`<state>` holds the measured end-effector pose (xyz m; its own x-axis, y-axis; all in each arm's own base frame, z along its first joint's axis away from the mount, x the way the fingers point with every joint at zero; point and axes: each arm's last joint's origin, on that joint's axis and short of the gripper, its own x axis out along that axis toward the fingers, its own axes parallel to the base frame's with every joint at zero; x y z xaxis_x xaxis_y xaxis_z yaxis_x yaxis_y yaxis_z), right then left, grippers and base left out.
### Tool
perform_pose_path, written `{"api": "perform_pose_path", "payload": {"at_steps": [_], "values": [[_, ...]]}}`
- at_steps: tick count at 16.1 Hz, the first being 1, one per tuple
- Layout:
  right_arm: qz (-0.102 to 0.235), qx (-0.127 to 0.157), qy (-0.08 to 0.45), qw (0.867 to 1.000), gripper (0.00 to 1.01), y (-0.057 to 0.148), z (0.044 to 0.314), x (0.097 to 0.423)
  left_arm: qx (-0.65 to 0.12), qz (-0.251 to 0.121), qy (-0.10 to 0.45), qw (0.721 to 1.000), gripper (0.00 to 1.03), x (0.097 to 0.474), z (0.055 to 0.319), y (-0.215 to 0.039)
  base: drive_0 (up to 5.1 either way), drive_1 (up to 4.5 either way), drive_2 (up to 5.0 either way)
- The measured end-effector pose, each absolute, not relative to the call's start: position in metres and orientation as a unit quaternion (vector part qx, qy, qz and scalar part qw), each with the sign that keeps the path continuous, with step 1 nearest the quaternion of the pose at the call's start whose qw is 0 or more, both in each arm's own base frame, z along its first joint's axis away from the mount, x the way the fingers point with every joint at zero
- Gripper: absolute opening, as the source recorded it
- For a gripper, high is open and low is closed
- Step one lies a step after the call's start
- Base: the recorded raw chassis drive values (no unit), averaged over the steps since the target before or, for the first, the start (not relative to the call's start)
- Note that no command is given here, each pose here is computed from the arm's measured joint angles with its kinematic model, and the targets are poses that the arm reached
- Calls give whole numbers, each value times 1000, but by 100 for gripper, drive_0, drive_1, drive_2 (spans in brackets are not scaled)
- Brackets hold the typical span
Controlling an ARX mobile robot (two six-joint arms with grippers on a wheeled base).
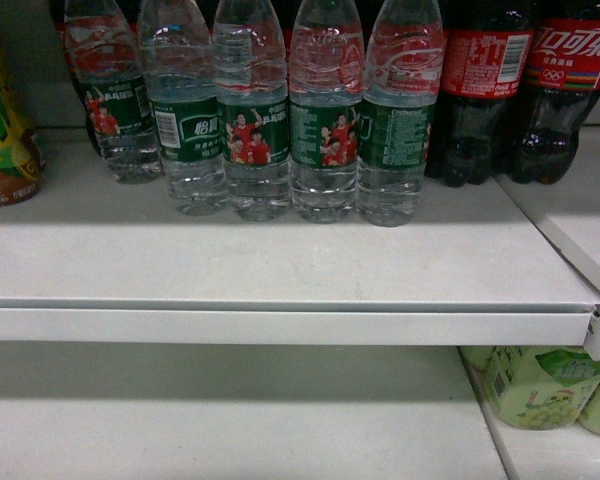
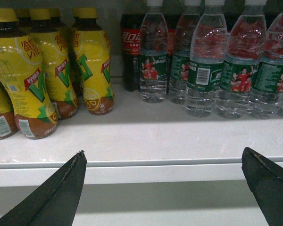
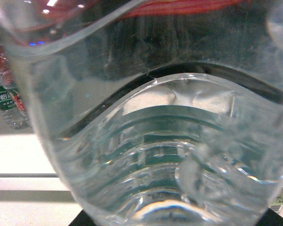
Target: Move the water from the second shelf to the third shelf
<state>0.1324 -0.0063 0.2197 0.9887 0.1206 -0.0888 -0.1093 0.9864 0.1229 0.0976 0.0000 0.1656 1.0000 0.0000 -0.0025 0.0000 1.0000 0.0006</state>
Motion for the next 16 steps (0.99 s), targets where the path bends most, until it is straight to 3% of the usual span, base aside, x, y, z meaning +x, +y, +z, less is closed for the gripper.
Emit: {"api": "perform_pose_path", "payload": {"at_steps": [16], "values": [[59,61,48,995,39,-6,220,132,0,0,1,1000,98,98,166,0,0,0,0]]}}
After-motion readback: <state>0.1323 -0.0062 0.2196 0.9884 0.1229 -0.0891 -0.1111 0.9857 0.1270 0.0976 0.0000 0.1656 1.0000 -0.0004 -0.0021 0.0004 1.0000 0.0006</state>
